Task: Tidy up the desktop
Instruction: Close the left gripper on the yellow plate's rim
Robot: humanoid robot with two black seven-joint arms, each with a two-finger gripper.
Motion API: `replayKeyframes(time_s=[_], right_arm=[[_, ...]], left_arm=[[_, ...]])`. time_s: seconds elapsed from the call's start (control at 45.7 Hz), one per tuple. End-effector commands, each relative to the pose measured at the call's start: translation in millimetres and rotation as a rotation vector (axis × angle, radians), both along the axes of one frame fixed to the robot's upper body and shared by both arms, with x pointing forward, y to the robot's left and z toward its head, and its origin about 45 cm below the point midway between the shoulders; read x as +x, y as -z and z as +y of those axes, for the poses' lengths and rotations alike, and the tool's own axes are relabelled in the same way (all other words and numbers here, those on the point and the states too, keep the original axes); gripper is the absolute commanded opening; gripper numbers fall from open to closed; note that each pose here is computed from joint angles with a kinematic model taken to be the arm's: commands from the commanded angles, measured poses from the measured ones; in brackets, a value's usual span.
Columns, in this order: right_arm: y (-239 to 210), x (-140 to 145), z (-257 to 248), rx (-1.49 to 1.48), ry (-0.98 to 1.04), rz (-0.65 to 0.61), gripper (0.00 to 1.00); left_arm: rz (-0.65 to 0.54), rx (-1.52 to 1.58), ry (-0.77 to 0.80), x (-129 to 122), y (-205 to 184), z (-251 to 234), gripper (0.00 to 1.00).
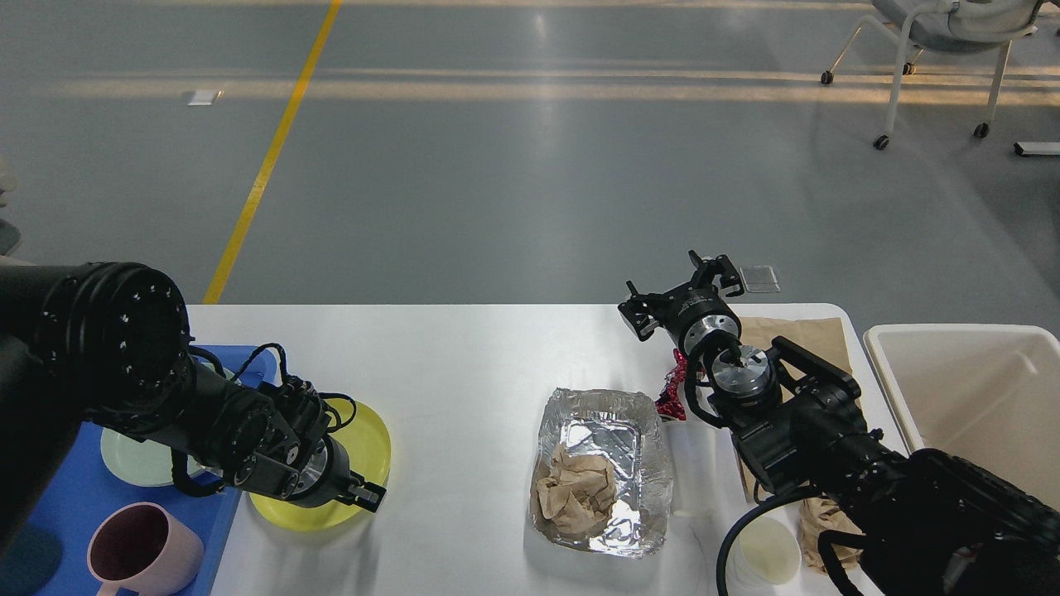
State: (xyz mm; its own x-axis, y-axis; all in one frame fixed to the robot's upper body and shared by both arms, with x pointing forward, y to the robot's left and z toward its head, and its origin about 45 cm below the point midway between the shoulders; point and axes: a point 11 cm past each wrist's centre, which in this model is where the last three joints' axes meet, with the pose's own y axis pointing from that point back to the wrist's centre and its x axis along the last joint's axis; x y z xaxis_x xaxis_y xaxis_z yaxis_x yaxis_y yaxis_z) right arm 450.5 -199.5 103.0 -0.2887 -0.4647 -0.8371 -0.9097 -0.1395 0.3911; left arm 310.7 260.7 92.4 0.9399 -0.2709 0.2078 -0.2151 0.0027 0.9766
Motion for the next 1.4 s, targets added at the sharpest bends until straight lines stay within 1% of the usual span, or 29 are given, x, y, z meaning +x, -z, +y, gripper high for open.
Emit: replayKeyframes(time_s=[0.0,0.416,1.094,1.204,1.335,1.379], right_arm=[[0.6,-0.4,-0.2,-0.001,0.001,0.001,1.00],[0.6,-0.5,0.6,0.001,0.001,0.001,1.00],[-0.2,0.2,-0.1,0.000,0.001,-0.001,1.00],[-0.1,0.0,0.1,0.000,-0.001,0.000,1.00],[-0.2,0.2,-0.1,0.000,0.001,-0.001,1.00],[0.5,-0.4,-0.2,0.001,0.001,0.001,1.00]], left_arm=[[-0.004,0.060,-0.005,-3.7,5.3,0.7,0.49],[0.009,0.045,-0.011,-9.0,10.5,-4.9,0.49],[0.008,0.033,-0.009,-8.7,11.9,-9.6,0.49],[0.013,0.034,-0.007,-10.5,13.6,-10.1,0.45],[0.015,0.037,-0.008,-11.2,14.1,-9.3,0.36],[0.017,0.037,-0.008,-11.8,14.6,-9.2,0.34]])
